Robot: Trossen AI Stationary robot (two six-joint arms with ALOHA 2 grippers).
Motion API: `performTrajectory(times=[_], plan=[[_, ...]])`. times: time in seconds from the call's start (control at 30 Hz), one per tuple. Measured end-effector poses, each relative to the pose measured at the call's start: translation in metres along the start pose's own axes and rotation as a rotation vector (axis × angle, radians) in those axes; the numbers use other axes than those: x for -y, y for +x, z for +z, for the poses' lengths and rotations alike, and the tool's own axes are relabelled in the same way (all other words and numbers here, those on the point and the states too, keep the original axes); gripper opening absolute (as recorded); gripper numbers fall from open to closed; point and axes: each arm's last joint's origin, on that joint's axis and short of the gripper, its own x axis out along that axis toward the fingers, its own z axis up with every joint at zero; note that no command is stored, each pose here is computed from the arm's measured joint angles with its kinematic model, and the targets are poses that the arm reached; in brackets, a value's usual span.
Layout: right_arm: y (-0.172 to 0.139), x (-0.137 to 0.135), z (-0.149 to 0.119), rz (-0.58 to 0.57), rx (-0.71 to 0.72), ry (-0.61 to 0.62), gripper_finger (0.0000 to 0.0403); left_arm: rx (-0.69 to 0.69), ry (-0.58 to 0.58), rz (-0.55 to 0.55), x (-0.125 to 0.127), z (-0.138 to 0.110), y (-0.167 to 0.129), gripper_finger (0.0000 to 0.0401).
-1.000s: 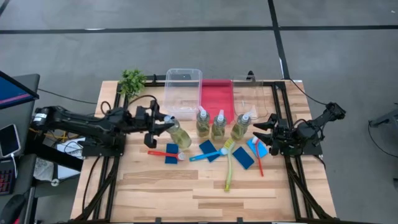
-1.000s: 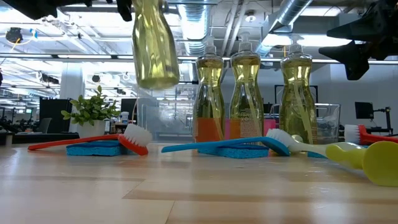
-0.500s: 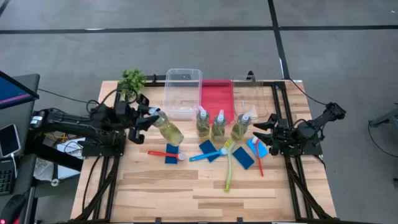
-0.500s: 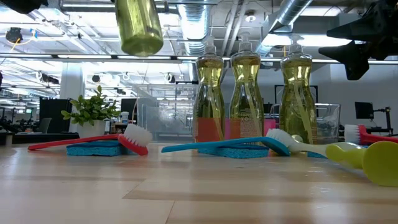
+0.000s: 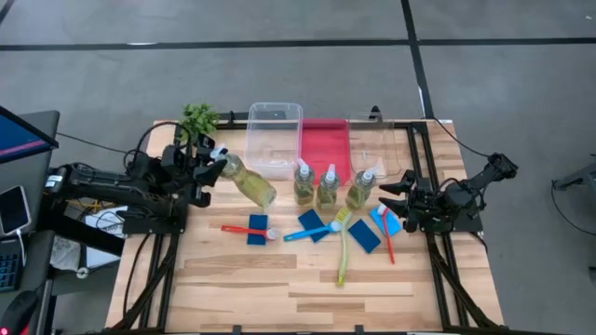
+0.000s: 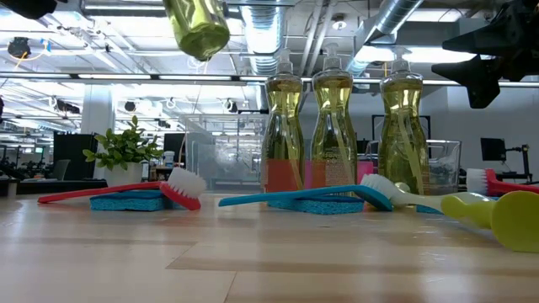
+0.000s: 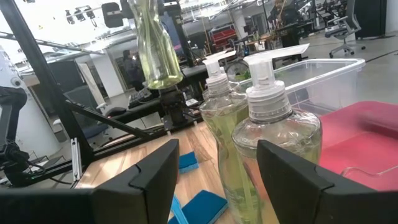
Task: Pick & Place Kitchen Sink Supplies
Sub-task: Put the yellow dish soap into the transparent container
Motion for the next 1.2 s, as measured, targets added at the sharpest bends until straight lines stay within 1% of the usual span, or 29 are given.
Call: performTrajectory(times=[0.13,0.3,0.4,0.5,0.67,0.8,0.93,1.03,1.2], plan=[[0.0,0.0,0.0,0.0,0.0,0.0,0.0209,0.027,0.016,0.025,-0.005,0.002,0.0,0.0113],[0.0,0.0,0.0,0.0,0.0,-0.001,0.0209,0.055,0.048,0.063,-0.012,0.008,0.004,0.0116],[0.0,0.0,0.0,0.0,0.0,0.0,0.0209,0.081,0.109,0.076,-0.014,0.016,0.009,0.0124],[0.0,0.0,0.0,0.0,0.0,0.0,0.0209,0.109,0.176,0.09,-0.015,0.025,0.013,0.0118],[0.0,0.0,0.0,-0.001,0.0,0.0,0.0209,0.127,0.225,0.135,-0.023,0.032,0.018,0.0114],[0.0,0.0,0.0,0.0,-0.001,-0.001,0.0209,0.105,0.26,0.175,-0.032,0.028,0.022,0.0124],[0.0,0.0,0.0,-0.001,-0.001,-0.002,0.0209,0.079,0.298,0.218,-0.043,0.023,0.029,0.0113],[0.0,0.0,0.0,-0.002,-0.001,-0.002,0.0209,0.05,0.33,0.261,-0.054,0.017,0.034,0.0112],[0.0,0.0,0.0,-0.003,-0.003,-0.003,0.0209,-0.018,0.374,0.332,-0.075,0.001,0.042,0.0125]])
